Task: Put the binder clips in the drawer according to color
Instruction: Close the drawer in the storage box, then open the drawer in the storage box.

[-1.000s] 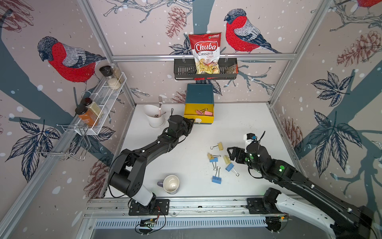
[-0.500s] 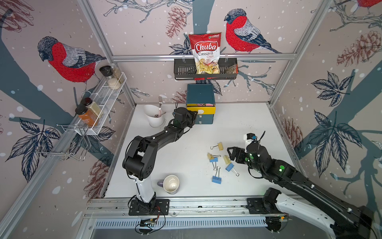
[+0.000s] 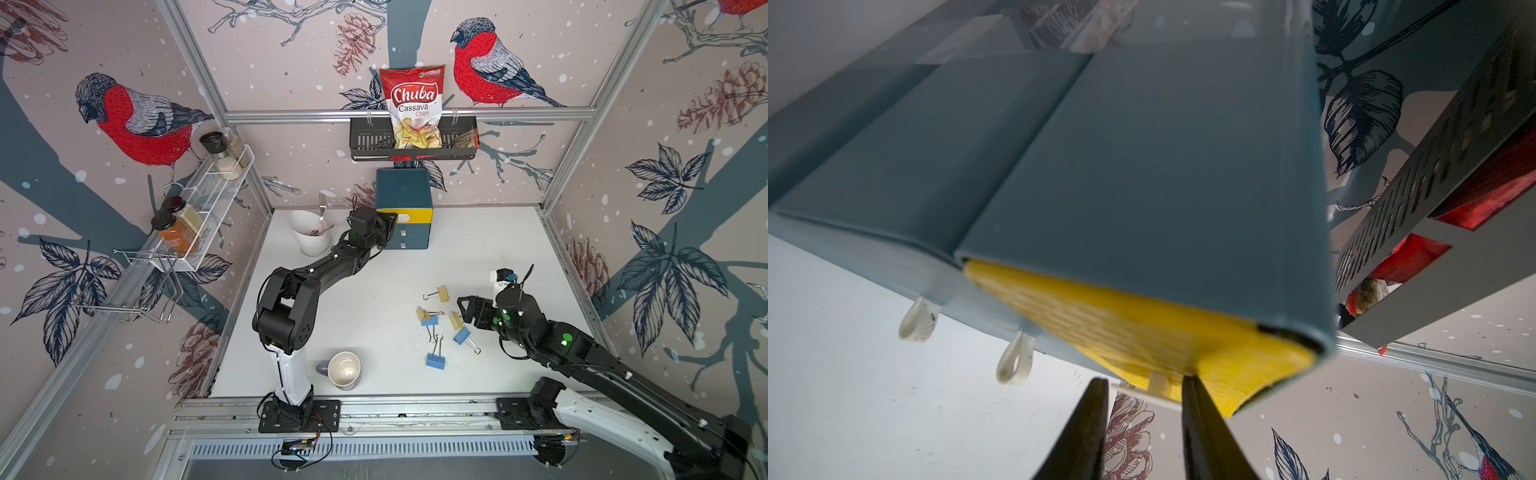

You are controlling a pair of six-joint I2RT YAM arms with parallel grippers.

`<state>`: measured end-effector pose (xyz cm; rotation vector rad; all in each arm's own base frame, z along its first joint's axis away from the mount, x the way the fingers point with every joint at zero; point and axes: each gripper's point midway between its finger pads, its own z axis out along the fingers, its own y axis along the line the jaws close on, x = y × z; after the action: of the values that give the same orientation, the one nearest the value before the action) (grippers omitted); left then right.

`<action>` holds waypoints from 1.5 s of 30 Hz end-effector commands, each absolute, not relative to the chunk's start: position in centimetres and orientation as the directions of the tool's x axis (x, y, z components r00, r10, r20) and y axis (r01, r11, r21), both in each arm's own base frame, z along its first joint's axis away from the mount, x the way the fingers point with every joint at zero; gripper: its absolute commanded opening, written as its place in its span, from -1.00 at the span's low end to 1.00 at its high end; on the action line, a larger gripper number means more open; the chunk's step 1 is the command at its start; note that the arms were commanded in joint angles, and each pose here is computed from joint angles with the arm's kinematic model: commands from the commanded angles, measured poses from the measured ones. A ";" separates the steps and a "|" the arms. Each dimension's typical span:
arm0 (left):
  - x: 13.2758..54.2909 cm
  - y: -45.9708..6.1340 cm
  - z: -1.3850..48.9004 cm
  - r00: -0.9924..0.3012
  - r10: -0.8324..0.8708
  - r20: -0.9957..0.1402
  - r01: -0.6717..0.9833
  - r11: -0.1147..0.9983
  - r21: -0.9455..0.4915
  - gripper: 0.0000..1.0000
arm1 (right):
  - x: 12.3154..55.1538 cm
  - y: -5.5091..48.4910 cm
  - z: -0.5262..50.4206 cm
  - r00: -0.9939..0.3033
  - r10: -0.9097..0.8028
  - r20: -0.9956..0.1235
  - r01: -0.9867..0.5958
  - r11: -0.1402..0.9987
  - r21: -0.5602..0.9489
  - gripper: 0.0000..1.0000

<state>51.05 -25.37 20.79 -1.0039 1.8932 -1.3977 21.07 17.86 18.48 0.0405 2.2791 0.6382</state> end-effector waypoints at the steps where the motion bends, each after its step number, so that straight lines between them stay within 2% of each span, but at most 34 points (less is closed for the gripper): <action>1: 51.3 -25.4 21.3 -0.568 -0.823 -0.031 -0.209 0.180 -0.961 -0.24 | 21.2 18.2 18.8 -0.708 0.235 -0.666 -0.164 0.863 0.479 0.76; 3: 51.0 -25.5 21.6 -0.573 -0.818 -0.039 -0.197 0.184 -0.963 -0.13 | 21.2 18.3 18.8 -0.708 0.235 -0.666 -0.165 0.862 0.480 0.76; 11: 47.2 -24.8 20.9 -0.545 -0.836 -0.069 -0.174 0.193 -0.966 0.11 | 21.2 18.3 18.2 -0.713 0.235 -0.660 -0.161 0.862 0.480 0.75; 17: 47.5 -27.3 18.2 -0.602 -0.799 -0.008 -0.172 0.140 -0.975 0.13 | 21.3 18.6 17.9 -0.721 0.227 -0.655 -0.161 0.864 0.477 0.76; 23: 49.2 -28.1 17.1 -0.601 -0.799 0.002 -0.166 0.122 -0.979 0.07 | 21.3 18.3 18.2 -0.715 0.229 -0.660 -0.156 0.869 0.470 0.76; 26: 49.8 -28.5 16.4 -0.609 -0.793 -0.001 -0.191 0.148 -0.970 0.05 | 21.3 18.2 18.0 -0.717 0.228 -0.659 -0.153 0.871 0.467 0.76; 31: 50.2 -28.6 15.3 -0.602 -0.799 0.020 -0.215 0.137 -0.967 -0.11 | 21.4 18.3 18.0 -0.715 0.228 -0.660 -0.152 0.872 0.466 0.76; 35: 50.5 -28.7 14.8 -0.599 -0.800 0.026 -0.222 0.135 -0.966 -0.32 | 21.4 18.2 17.9 -0.716 0.227 -0.660 -0.150 0.873 0.463 0.76; 45: 51.6 -28.8 14.8 -0.584 -0.812 0.022 -0.205 0.121 -0.971 -0.61 | 21.4 17.8 17.9 -0.716 0.220 -0.663 -0.150 0.879 0.453 0.76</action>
<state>50.82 -28.71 13.38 -1.0168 1.9346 -1.4638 21.36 17.97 17.67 0.0497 2.2903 0.6347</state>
